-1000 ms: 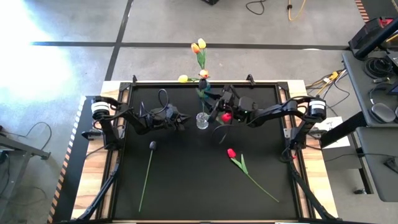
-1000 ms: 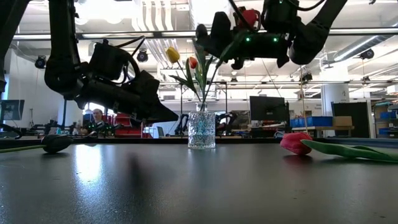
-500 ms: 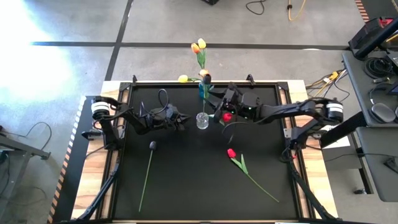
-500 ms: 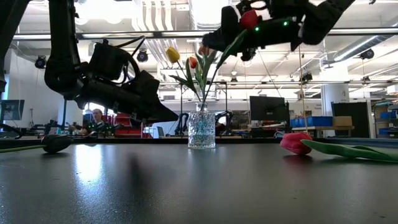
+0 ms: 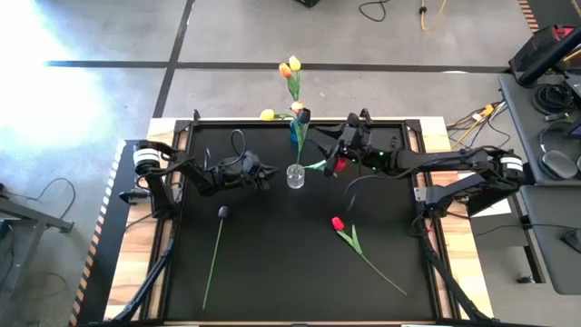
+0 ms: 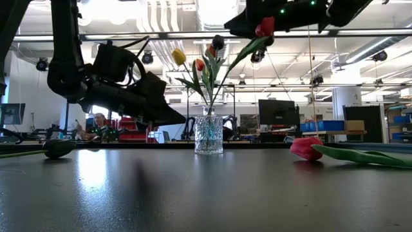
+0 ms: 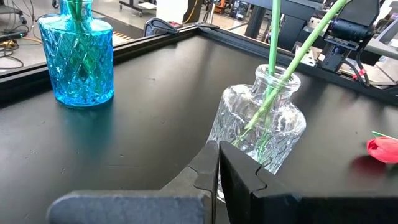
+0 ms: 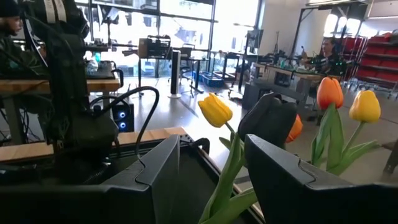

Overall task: Sort flowers into vase by color
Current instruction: Put the red tulip into the transparent vase

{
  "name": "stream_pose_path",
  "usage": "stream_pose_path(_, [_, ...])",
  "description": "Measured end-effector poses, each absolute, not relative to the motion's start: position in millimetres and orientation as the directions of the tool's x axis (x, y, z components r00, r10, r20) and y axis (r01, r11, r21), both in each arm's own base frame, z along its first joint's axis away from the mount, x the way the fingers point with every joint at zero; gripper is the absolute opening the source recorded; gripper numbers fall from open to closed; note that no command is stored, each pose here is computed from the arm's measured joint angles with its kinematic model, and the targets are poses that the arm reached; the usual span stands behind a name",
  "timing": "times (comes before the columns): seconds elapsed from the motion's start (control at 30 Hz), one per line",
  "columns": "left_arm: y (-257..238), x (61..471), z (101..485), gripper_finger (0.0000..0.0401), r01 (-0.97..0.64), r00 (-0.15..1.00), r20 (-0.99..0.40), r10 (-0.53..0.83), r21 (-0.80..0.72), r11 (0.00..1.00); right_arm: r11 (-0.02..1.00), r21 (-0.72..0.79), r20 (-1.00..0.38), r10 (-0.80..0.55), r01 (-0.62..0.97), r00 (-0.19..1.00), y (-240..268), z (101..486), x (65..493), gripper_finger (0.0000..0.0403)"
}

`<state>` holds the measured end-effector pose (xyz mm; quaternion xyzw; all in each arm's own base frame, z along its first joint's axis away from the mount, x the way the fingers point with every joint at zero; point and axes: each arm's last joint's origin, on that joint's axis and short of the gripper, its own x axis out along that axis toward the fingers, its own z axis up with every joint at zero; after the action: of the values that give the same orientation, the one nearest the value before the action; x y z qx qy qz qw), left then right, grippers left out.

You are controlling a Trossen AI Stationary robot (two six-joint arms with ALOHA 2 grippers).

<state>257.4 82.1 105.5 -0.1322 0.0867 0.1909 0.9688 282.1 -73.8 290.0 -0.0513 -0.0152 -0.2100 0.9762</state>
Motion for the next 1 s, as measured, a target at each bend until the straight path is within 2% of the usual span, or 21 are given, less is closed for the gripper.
stream_pose_path(0.23, [82.1, 257.4, 105.4, 0.0000, -0.393, 0.912, -0.219, 0.347, -0.223, 0.892, 0.904, -0.114, 0.050, -0.409, 0.412, 0.911, -74.1, 288.7, 283.2, 0.0173])
stream_pose_path(0.53, [82.1, 257.4, 105.4, 0.0000, -0.392, 0.912, -0.219, 0.347, -0.219, 0.893, 0.900, -0.130, 0.146, -0.397, 0.415, 0.906, -72.4, 301.0, 279.4, 0.0173])
stream_pose_path(0.67, [82.1, 257.4, 105.4, 0.0000, -0.392, 0.912, -0.219, 0.347, -0.219, 0.893, 0.900, -0.151, 0.147, -0.389, 0.410, 0.909, -72.3, 306.0, 280.1, 0.0173])
stream_pose_path(0.77, [82.2, 257.4, 105.4, 0.0000, -0.392, 0.912, -0.219, 0.347, -0.219, 0.893, 0.916, -0.194, 0.121, -0.334, 0.352, 0.935, -70.9, 313.1, 282.7, 0.0173])
stream_pose_path(0.9, [82.0, 257.3, 105.2, 0.0000, -0.392, 0.912, -0.221, 0.346, -0.219, 0.893, 0.912, -0.308, -0.007, -0.288, 0.272, 0.958, -59.2, 330.7, 283.7, 0.0170])
stream_pose_path(1.0, [81.9, 257.2, 105.1, 0.0000, -0.392, 0.912, -0.222, 0.346, -0.217, 0.894, 0.888, -0.379, -0.077, -0.309, 0.259, 0.948, -43.8, 346.3, 283.0, 0.0147])
